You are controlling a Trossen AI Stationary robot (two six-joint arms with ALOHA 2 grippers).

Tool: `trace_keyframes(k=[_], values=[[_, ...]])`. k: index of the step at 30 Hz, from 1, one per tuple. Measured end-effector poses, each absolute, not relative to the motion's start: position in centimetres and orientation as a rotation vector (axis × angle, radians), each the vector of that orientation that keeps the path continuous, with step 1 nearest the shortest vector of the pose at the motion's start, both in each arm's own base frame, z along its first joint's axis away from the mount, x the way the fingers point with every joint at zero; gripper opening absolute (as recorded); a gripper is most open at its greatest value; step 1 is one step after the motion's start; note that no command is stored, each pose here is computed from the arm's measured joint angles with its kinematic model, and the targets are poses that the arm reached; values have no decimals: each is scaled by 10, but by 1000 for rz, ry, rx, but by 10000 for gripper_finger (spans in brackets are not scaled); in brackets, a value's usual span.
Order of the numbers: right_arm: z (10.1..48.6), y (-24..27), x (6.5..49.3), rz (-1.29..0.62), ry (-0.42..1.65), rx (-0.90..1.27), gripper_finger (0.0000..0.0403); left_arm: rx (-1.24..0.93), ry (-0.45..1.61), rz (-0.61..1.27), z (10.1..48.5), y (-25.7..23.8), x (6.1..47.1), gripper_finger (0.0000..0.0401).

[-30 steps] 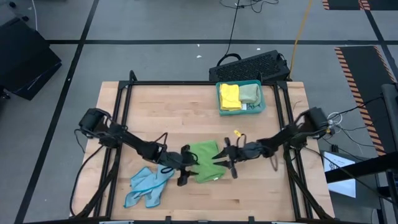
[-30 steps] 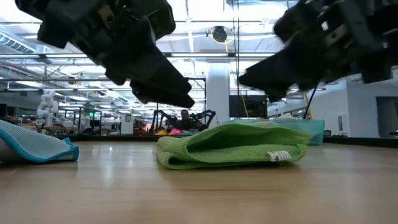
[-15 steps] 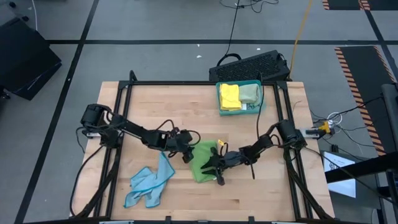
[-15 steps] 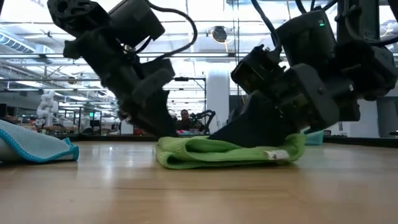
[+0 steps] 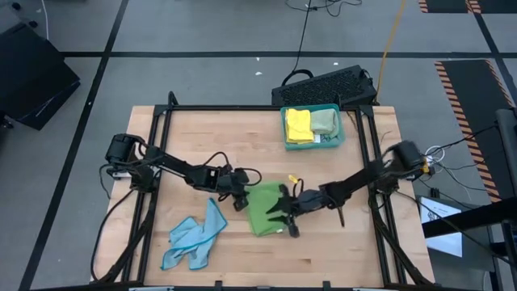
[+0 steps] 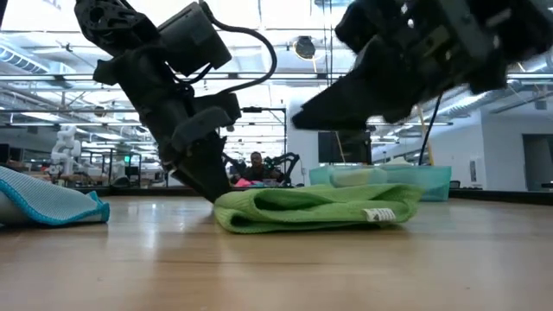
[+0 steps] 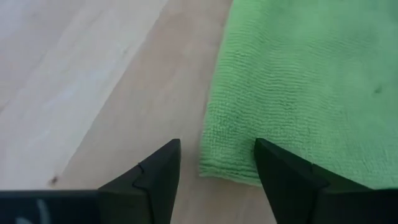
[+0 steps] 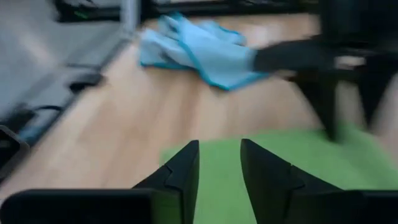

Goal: Fold microfiber towels
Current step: Fold the green microfiber cloth

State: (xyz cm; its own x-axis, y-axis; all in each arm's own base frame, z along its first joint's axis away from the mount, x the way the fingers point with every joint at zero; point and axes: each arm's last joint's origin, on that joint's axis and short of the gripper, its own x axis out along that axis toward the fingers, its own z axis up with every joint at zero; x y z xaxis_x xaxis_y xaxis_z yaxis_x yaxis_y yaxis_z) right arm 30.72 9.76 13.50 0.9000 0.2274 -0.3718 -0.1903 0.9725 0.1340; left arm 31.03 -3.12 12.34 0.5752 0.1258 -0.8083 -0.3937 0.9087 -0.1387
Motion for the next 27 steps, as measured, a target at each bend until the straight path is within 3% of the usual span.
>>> trace_keyframes(k=[5, 10, 18, 27], values=[[153, 63, 289, -94, 574, 118, 131, -263, 937, 262, 122, -36, 308, 133], [160, 26, 290, -162, 594, 197, 175, -181, 936, 208, 123, -40, 309, 19], [141, -10, 301, -117, 615, 278, 243, -27, 890, 177, 127, -43, 312, 15], [103, -10, 304, -70, 745, 262, 233, 48, 872, 144, 129, -43, 314, 11]])
